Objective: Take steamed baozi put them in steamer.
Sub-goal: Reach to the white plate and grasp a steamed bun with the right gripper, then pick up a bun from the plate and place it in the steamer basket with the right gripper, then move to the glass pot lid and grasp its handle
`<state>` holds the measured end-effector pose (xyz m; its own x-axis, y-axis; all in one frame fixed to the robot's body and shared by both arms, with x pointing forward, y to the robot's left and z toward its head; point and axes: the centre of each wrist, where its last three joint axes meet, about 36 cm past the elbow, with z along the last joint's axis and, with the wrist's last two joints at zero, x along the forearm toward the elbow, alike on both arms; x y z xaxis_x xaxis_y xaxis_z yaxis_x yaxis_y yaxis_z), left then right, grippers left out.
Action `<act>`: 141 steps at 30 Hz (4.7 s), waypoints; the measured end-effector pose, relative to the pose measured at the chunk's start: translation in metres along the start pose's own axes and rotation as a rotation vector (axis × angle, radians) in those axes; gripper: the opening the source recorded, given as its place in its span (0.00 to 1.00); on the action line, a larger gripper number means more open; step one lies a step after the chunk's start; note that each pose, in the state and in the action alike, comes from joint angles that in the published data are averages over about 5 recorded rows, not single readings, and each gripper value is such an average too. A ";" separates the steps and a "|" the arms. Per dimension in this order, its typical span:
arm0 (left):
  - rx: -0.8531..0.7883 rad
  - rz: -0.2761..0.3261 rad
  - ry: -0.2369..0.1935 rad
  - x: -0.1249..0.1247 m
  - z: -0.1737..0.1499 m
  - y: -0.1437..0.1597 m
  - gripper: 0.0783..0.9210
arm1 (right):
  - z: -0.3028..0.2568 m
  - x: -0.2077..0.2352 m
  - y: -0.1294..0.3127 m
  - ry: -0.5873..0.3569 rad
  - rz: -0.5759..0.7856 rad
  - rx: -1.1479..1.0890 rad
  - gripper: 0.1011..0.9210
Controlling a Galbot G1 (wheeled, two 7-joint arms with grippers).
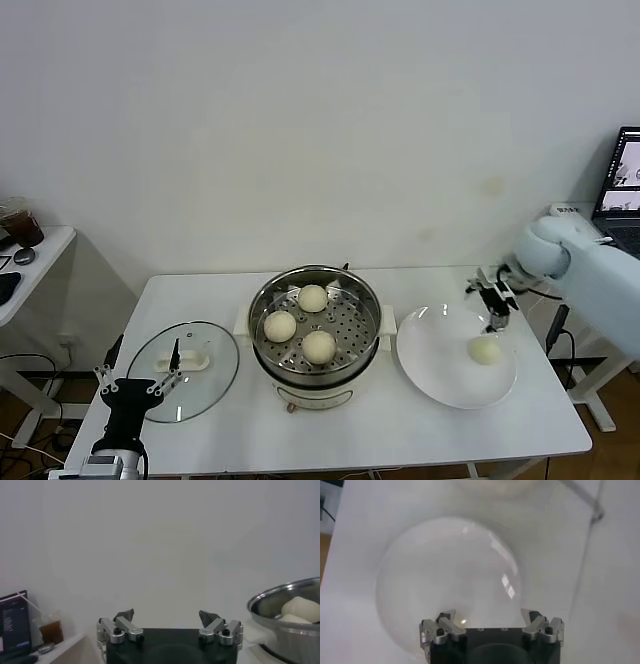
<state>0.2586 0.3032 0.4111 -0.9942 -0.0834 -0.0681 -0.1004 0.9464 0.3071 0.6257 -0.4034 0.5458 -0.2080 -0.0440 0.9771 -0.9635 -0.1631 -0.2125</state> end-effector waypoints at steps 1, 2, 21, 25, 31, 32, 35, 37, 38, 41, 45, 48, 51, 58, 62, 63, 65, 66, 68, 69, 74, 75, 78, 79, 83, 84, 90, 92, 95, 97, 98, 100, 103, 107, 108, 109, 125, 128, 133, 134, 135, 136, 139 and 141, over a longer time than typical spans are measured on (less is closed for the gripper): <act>-0.001 0.000 0.001 0.000 0.000 0.000 0.88 | 0.004 -0.006 0.003 0.006 -0.004 -0.010 0.88; -0.001 -0.001 0.002 0.001 0.000 0.000 0.88 | 0.008 -0.011 0.006 0.011 -0.008 -0.020 0.88; -0.002 -0.006 0.002 0.005 -0.003 0.000 0.88 | 0.021 -0.082 0.025 0.064 -0.043 -0.067 0.88; -0.001 -0.005 0.000 0.005 -0.003 -0.001 0.88 | 0.018 -0.090 0.026 0.065 -0.043 -0.068 0.87; 0.000 -0.004 -0.001 0.004 -0.004 -0.002 0.88 | 0.013 -0.095 0.023 0.064 -0.033 -0.066 0.79; 0.000 -0.004 -0.002 0.004 -0.004 -0.002 0.88 | 0.012 -0.095 0.023 0.064 -0.031 -0.066 0.77; 0.000 -0.005 -0.002 0.005 -0.004 -0.002 0.88 | 0.011 -0.095 0.022 0.066 -0.028 -0.065 0.72; 0.000 -0.005 -0.002 0.005 -0.004 -0.002 0.88 | 0.010 -0.095 0.021 0.067 -0.027 -0.063 0.67; 0.000 -0.005 -0.002 0.005 -0.004 -0.001 0.88 | 0.010 -0.094 0.021 0.067 -0.027 -0.063 0.66; 0.000 -0.006 -0.003 0.005 -0.004 -0.001 0.88 | 0.009 -0.092 0.020 0.069 -0.028 -0.060 0.63; 0.000 -0.006 -0.005 0.004 -0.005 -0.001 0.88 | 0.009 -0.086 0.018 0.070 -0.027 -0.060 0.59; 0.000 -0.005 -0.009 0.003 -0.005 -0.001 0.88 | 0.008 -0.077 0.014 0.066 -0.022 -0.061 0.58; -0.001 -0.001 -0.013 0.001 -0.006 -0.002 0.88 | 0.006 -0.062 0.008 0.058 -0.008 -0.060 0.57; 0.000 0.013 -0.019 -0.004 -0.007 -0.003 0.88 | -0.020 -0.002 -0.023 0.004 0.060 -0.035 0.57; 0.002 0.021 -0.022 -0.007 -0.007 -0.005 0.88 | -0.054 0.044 -0.047 -0.042 0.114 0.009 0.56; 0.002 0.023 -0.023 -0.008 -0.007 -0.005 0.88 | -0.064 0.056 -0.052 -0.054 0.126 0.022 0.56; 0.001 0.025 -0.026 -0.010 -0.007 -0.005 0.88 | -0.086 0.077 -0.061 -0.079 0.146 0.051 0.56; 0.000 0.026 -0.028 -0.011 -0.008 -0.005 0.88 | -0.097 0.087 -0.065 -0.092 0.153 0.066 0.56; -0.001 0.026 -0.031 -0.012 -0.008 -0.004 0.88 | -0.122 0.104 -0.069 -0.117 0.163 0.096 0.55; -0.002 0.026 -0.031 -0.013 -0.008 -0.003 0.88 | -0.134 0.110 -0.071 -0.129 0.165 0.110 0.55; -0.007 0.020 -0.033 -0.014 -0.007 0.000 0.88 | -0.190 0.126 -0.074 -0.174 0.146 0.160 0.54; -0.007 0.018 -0.034 -0.014 -0.007 0.000 0.88 | -0.200 0.126 -0.074 -0.179 0.139 0.166 0.54; -0.010 0.013 -0.035 -0.014 -0.008 0.002 0.88 | -0.229 0.123 -0.075 -0.189 0.117 0.184 0.53; -0.011 0.011 -0.035 -0.014 -0.008 0.003 0.88 | -0.238 0.121 -0.075 -0.190 0.108 0.190 0.53; -0.010 0.002 -0.039 -0.014 -0.010 0.005 0.88 | -0.269 0.108 -0.075 -0.187 0.077 0.205 0.53; -0.009 0.001 -0.040 -0.014 -0.010 0.006 0.88 | -0.275 0.104 -0.075 -0.185 0.070 0.207 0.53; -0.008 -0.006 -0.040 -0.013 -0.011 0.008 0.88 | -0.303 0.074 -0.075 -0.166 0.029 0.202 0.54; -0.007 -0.008 -0.040 -0.014 -0.010 0.008 0.88 | -0.308 0.064 -0.074 -0.158 0.017 0.197 0.54; -0.006 -0.009 -0.038 -0.014 -0.009 0.008 0.88 | -0.315 0.050 -0.073 -0.145 0.002 0.190 0.54; -0.006 -0.009 -0.037 -0.014 -0.009 0.008 0.88 | -0.318 0.043 -0.072 -0.138 -0.003 0.186 0.54; -0.006 -0.010 -0.037 -0.014 -0.009 0.008 0.88 | -0.319 0.039 -0.072 -0.134 -0.005 0.183 0.55; -0.005 -0.010 -0.037 -0.014 -0.008 0.008 0.88 | -0.321 0.032 -0.072 -0.127 -0.009 0.178 0.55; -0.003 -0.010 -0.035 -0.014 -0.008 0.007 0.88 | -0.322 0.025 -0.070 -0.118 -0.012 0.172 0.55; -0.002 -0.011 -0.034 -0.014 -0.007 0.007 0.88 | -0.321 0.018 -0.069 -0.110 -0.013 0.162 0.55; -0.001 -0.011 -0.034 -0.014 -0.007 0.007 0.88 | -0.321 0.017 -0.068 -0.109 -0.013 0.159 0.55; -0.001 -0.011 -0.034 -0.014 -0.007 0.007 0.88 | -0.320 0.016 -0.068 -0.110 -0.013 0.155 0.55; 0.002 -0.011 -0.040 -0.014 -0.011 0.005 0.88 | -0.303 0.035 -0.066 -0.140 0.021 0.097 0.88; 0.002 -0.010 -0.042 -0.014 -0.011 0.006 0.88 | -0.293 0.045 -0.063 -0.162 0.040 0.080 0.88; 0.005 -0.015 -0.045 -0.014 -0.011 0.008 0.88 | -0.273 0.061 -0.052 -0.239 0.093 0.038 0.88; 0.006 -0.016 -0.045 -0.014 -0.010 0.009 0.88 | -0.269 0.064 -0.048 -0.264 0.110 0.026 0.88; 0.006 -0.018 -0.045 -0.014 -0.009 0.009 0.88 | -0.264 0.065 -0.044 -0.291 0.129 0.012 0.88; 0.006 -0.021 -0.046 -0.014 -0.008 0.010 0.88 | -0.260 0.067 -0.040 -0.321 0.151 -0.004 0.88; 0.006 -0.027 -0.047 -0.014 -0.006 0.012 0.88 | -0.244 0.066 -0.023 -0.432 0.229 -0.068 0.88; 0.007 -0.031 -0.048 -0.013 -0.005 0.013 0.88 | -0.233 0.060 -0.009 -0.515 0.289 -0.116 0.88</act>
<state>0.2704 0.3151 0.4204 -0.9876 -0.0974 -0.1228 -0.1303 0.9456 0.2979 0.5828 -0.1750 0.6080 -0.3839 -0.5469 0.7440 -0.8982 0.0344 -0.4382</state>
